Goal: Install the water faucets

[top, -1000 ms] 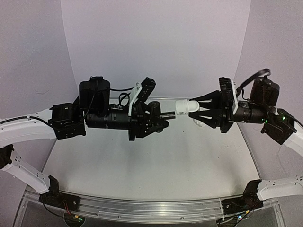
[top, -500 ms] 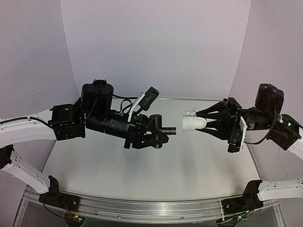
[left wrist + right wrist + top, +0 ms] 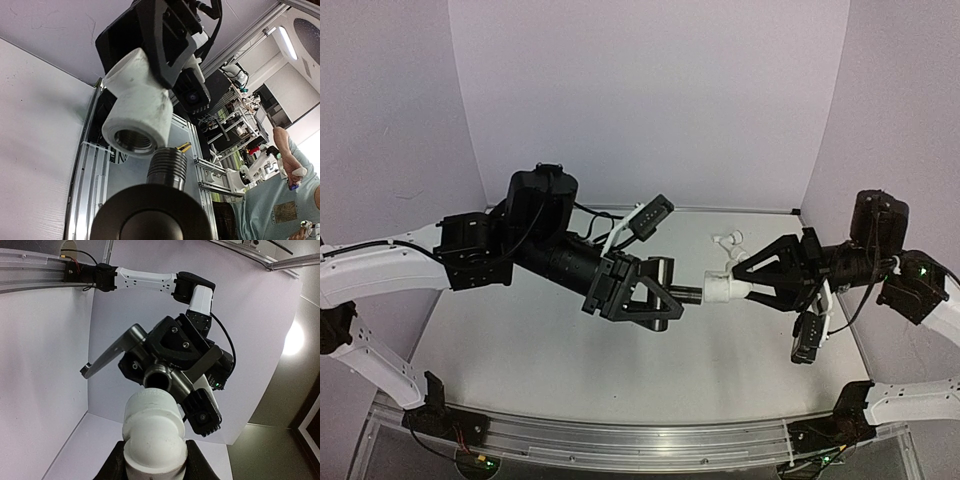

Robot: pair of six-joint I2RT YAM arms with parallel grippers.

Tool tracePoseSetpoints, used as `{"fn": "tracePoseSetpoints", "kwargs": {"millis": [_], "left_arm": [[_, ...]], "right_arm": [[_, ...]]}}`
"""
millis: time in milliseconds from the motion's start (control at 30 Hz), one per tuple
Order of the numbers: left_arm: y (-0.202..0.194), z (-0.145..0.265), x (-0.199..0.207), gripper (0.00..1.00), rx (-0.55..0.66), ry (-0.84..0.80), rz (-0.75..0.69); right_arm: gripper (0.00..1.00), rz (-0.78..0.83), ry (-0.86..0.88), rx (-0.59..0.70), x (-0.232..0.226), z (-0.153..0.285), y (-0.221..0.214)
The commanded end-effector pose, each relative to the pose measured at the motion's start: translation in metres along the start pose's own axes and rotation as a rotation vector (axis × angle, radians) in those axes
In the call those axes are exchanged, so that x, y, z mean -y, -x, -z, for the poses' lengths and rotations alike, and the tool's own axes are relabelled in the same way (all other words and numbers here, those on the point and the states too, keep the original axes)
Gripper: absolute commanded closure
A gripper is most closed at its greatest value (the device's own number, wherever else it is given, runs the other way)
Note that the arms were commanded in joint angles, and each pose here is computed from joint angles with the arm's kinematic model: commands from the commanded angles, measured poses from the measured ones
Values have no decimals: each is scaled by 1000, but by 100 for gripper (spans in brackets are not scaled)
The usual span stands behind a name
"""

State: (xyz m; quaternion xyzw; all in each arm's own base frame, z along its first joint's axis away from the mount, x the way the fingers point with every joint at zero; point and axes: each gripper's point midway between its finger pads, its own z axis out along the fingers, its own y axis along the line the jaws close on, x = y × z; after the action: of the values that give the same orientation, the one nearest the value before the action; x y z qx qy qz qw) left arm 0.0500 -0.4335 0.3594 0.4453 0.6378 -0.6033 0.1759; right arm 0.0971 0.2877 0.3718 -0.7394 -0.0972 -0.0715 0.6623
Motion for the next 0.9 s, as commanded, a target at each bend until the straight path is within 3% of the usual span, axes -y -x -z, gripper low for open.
{"fn": "tracePoseSetpoints", "kwargs": {"millis": [0,367,867], "left_arm": [[36,12,39,100,100,-124,-75],[36,13,21,100,118,-67,-44],[34,11,14,100,114,-122,-6]], "right_arm": [[100,283,-42,60,4,0,12],[100,329,-67,43,6,-1,10],[100,389,-122,-35,16,-5,-5]]}}
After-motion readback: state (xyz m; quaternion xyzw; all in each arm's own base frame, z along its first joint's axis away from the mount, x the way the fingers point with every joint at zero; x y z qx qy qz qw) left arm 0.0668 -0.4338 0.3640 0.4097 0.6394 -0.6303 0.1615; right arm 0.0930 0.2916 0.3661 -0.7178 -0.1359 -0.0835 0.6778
